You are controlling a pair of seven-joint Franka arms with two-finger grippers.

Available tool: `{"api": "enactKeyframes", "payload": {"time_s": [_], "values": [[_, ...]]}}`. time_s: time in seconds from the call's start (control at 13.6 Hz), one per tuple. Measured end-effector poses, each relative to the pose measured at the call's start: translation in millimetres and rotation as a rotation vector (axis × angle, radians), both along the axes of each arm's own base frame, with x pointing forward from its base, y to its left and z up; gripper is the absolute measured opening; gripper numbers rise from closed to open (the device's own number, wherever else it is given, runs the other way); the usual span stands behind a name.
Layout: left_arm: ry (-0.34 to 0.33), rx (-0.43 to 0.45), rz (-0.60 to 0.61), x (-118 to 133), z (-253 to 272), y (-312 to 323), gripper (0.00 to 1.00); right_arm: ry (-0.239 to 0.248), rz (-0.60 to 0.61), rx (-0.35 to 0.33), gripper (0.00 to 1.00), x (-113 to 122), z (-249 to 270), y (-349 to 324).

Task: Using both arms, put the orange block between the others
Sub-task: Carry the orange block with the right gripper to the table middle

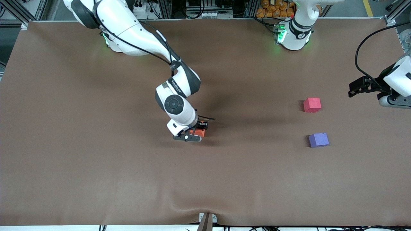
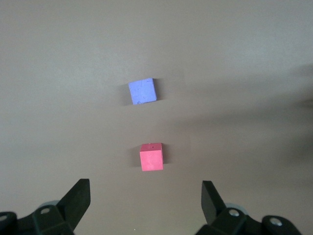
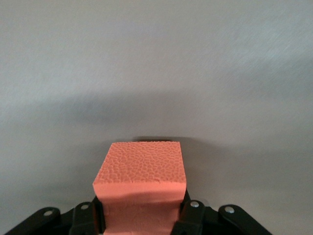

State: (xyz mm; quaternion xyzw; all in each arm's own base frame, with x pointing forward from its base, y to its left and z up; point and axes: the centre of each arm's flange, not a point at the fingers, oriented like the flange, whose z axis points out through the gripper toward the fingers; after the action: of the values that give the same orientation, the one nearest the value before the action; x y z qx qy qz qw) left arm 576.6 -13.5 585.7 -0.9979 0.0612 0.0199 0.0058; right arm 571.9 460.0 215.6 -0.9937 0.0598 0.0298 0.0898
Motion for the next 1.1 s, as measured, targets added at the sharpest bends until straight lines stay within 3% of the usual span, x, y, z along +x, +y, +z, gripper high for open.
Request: {"api": "enactKeyframes", "payload": {"time_s": [0.29,0.59,0.66,0.95,1.1], "values": [[0.0,0.0,0.0,0,0,0,1.0,0.028,0.016,-0.012,0.54,-24,-7,25],[0.003,0.0,0.0,1,-2,0,1.0,0.03,0.016,-0.016,0.54,-24,-11,24],[0.005,0.0,0.0,1,-3,0,1.0,0.03,0.016,-0.017,0.58,-25,-11,24],[0.009,0.0,0.0,2,-5,0,1.0,0.013,0.039,-0.038,0.98,-25,-12,25],[0.008,-0.004,0.0,2,-5,-1,1.0,0.0,0.037,-0.037,1.0,-21,-7,24]]}}
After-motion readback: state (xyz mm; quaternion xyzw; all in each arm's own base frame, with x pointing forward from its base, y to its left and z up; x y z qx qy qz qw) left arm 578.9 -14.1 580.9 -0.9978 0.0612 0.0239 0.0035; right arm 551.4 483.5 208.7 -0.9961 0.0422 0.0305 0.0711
